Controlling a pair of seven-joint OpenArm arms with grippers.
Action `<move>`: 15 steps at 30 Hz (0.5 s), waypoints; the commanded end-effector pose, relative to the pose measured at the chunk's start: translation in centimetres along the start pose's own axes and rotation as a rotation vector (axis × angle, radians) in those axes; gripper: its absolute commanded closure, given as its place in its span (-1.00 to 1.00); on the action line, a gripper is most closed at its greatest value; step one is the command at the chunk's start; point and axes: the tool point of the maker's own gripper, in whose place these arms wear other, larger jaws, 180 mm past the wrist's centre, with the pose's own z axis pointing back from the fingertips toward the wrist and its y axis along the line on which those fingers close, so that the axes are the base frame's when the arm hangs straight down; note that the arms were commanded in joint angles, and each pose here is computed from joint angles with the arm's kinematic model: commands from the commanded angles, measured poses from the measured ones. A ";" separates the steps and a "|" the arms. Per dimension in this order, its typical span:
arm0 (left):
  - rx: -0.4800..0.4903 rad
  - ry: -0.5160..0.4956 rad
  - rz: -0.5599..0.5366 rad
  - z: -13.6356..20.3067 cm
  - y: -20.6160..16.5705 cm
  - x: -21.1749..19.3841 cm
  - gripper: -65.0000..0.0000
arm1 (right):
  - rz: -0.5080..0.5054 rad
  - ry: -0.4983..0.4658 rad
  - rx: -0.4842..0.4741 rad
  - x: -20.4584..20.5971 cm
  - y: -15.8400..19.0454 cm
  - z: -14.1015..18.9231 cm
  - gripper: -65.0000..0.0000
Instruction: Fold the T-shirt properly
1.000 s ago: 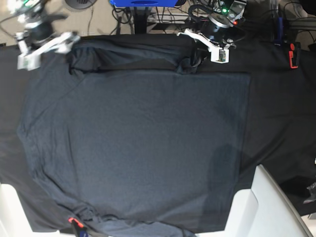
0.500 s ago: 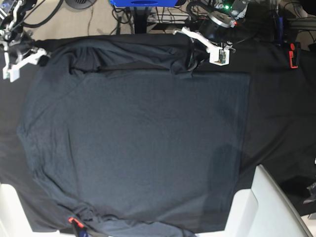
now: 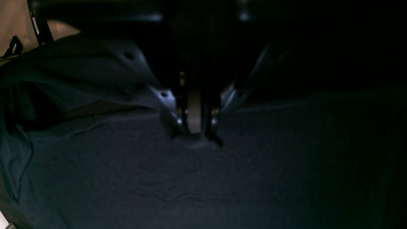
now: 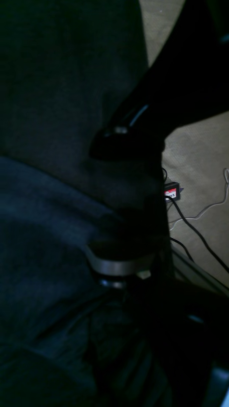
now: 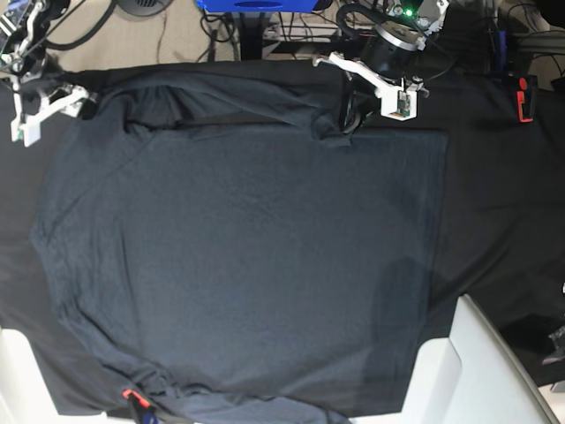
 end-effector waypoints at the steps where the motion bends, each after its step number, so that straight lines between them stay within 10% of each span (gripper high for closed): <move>1: -0.008 -0.035 -0.006 0.1 -0.2 0.9 1.00 | 0.020 -0.033 0.017 1.1 0.5 0.1 -0.12; 6: -0.008 -0.035 -0.006 0.1 -0.2 0.9 1.00 | -0.006 0.003 0.047 0.2 1.2 -1.2 -0.08; 12: -0.008 -0.033 -0.005 0.2 -0.2 0.8 1.00 | -0.022 0.020 0.056 -0.3 1.3 -1.8 0.82; 15: -0.008 -0.033 -0.005 0.2 -0.2 0.8 1.00 | -0.022 0.020 0.054 -0.3 1.2 -1.7 0.81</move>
